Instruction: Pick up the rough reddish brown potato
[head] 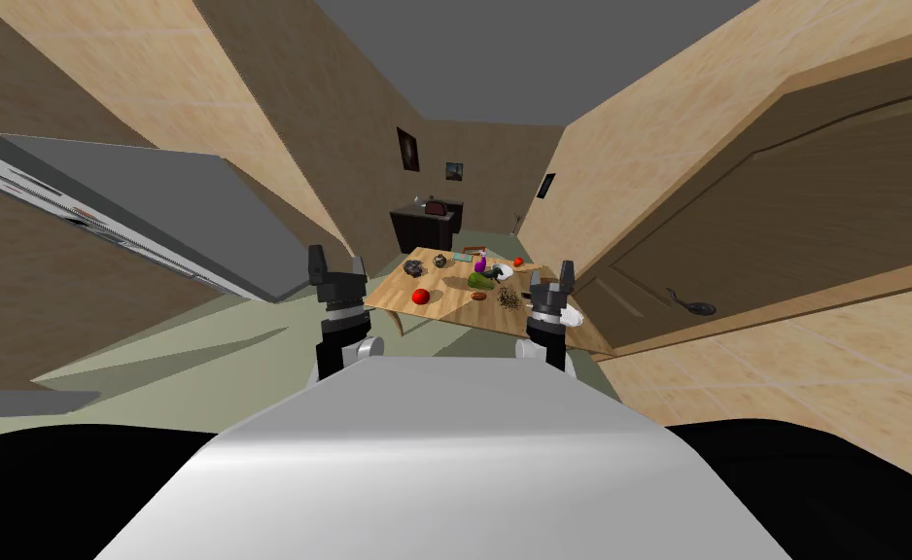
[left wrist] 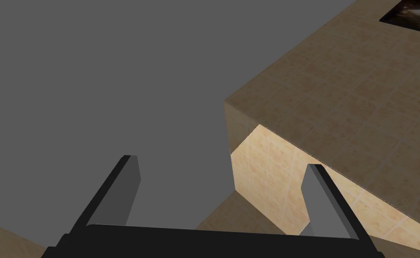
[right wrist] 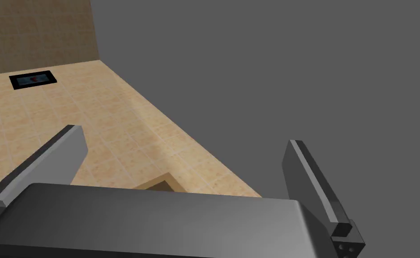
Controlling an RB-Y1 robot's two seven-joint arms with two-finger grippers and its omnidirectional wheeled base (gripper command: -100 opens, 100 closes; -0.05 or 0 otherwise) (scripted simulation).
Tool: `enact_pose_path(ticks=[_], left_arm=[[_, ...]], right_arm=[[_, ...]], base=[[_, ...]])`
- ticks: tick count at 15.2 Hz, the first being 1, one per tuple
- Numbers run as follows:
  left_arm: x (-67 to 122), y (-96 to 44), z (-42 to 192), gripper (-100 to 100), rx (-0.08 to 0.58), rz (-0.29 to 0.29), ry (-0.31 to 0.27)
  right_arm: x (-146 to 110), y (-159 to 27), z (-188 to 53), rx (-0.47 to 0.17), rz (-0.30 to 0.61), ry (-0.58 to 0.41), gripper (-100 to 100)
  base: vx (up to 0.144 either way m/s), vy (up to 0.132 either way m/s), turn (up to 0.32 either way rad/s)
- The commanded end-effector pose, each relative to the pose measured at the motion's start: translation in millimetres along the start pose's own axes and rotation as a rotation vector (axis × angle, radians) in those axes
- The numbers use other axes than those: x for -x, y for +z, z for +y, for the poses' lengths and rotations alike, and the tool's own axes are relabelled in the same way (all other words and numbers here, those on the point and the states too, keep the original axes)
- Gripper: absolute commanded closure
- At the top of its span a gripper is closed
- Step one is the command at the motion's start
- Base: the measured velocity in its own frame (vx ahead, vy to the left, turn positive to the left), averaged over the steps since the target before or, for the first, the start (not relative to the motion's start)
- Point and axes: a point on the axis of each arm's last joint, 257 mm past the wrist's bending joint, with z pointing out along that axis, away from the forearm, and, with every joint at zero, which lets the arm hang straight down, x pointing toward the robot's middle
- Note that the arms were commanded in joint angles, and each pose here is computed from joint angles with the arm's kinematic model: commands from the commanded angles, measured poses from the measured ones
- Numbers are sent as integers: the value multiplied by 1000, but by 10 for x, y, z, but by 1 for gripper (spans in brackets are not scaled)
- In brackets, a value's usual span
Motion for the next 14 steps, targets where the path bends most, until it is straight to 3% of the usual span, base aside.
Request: enact_pose_path(ticks=[1,6,14], left_arm=[[0,0,0,0,0,0,0],[0,0,0,0,0,0,0],[-1,0,0,0,0,0,0]], right_arm=[[-45,-5,-47,-9,34,-24,-100],[-167,-45,-244,-44,125,-103,-100],[-358,-246,-851,-138,313,-315,-100]], base=[[0,3,34],[2,10,71],[5,19,118]])
